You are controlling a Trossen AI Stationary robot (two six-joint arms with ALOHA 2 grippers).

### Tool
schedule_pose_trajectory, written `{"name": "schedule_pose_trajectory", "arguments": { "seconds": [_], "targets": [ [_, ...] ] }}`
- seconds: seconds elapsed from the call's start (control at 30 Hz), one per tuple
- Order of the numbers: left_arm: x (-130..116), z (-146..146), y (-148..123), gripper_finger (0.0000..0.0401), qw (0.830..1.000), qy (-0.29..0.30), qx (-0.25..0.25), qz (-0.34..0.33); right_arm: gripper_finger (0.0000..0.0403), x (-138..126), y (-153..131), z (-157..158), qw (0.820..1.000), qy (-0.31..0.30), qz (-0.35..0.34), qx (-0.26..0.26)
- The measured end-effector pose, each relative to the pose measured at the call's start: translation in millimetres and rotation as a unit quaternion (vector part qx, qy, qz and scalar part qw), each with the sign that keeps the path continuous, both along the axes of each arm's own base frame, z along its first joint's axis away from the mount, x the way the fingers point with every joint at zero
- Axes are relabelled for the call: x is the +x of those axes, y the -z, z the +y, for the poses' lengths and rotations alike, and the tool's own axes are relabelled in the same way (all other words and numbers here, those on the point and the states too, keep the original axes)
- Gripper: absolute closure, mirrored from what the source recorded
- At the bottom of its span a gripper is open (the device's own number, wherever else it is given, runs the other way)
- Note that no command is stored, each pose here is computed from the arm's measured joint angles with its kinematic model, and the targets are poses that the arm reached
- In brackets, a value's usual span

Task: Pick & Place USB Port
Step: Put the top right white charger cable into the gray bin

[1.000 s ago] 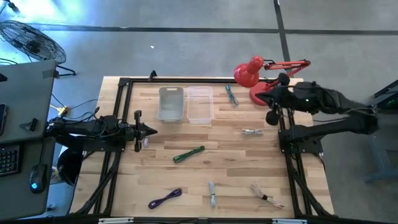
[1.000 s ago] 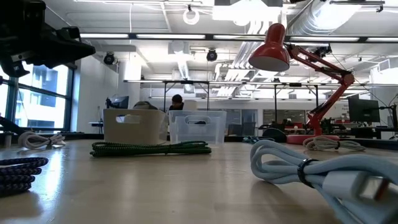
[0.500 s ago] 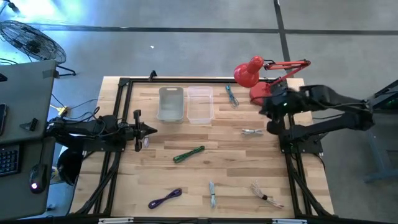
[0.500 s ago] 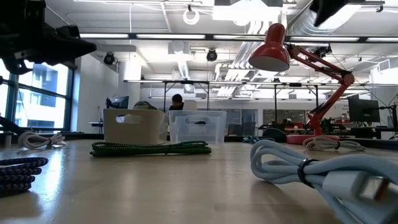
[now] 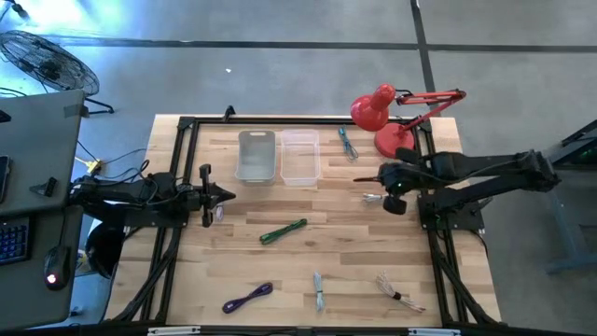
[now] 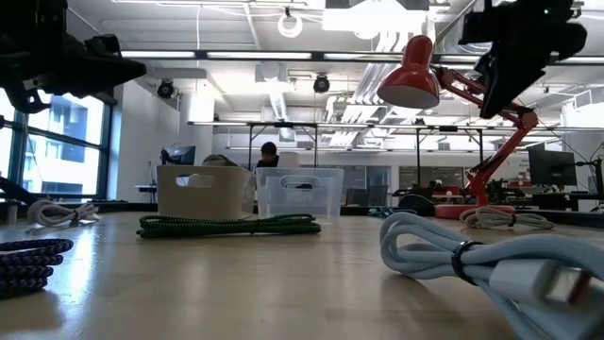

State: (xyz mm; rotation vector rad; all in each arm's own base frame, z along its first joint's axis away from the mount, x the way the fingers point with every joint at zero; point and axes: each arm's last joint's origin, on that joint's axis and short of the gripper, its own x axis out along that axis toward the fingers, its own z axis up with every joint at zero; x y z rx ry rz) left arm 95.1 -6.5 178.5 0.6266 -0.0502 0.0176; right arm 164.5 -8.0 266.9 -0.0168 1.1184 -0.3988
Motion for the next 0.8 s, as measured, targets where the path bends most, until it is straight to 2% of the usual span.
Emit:
{"name": "schedule_pose_trajectory", "arguments": {
  "seconds": [0.17,0.3,0.53,0.8],
  "targets": [
    [-0.2,2.3,-0.8,0.0401,0.999,-0.041,0.006,-0.002,0.0308,3.7,10.9,-0.2,0.999,0.024,0.009,-0.02],
    [-0.4,4.2,0.0,0.0401,0.997,-0.072,-0.005,0.002,0.0293,10.0,16.1,0.8,1.0,0.02,0.021,-0.003],
    [-10.1,5.4,-23.0,0.0401,0.997,-0.076,-0.008,0.027,0.029,22.0,27.8,0.7,0.998,-0.001,0.059,0.002],
    [-13.1,5.7,-23.8,0.0401,0.995,-0.077,-0.014,0.057,0.029,34.3,52.4,1.9,0.994,-0.035,0.105,0.022]
  ]
}}
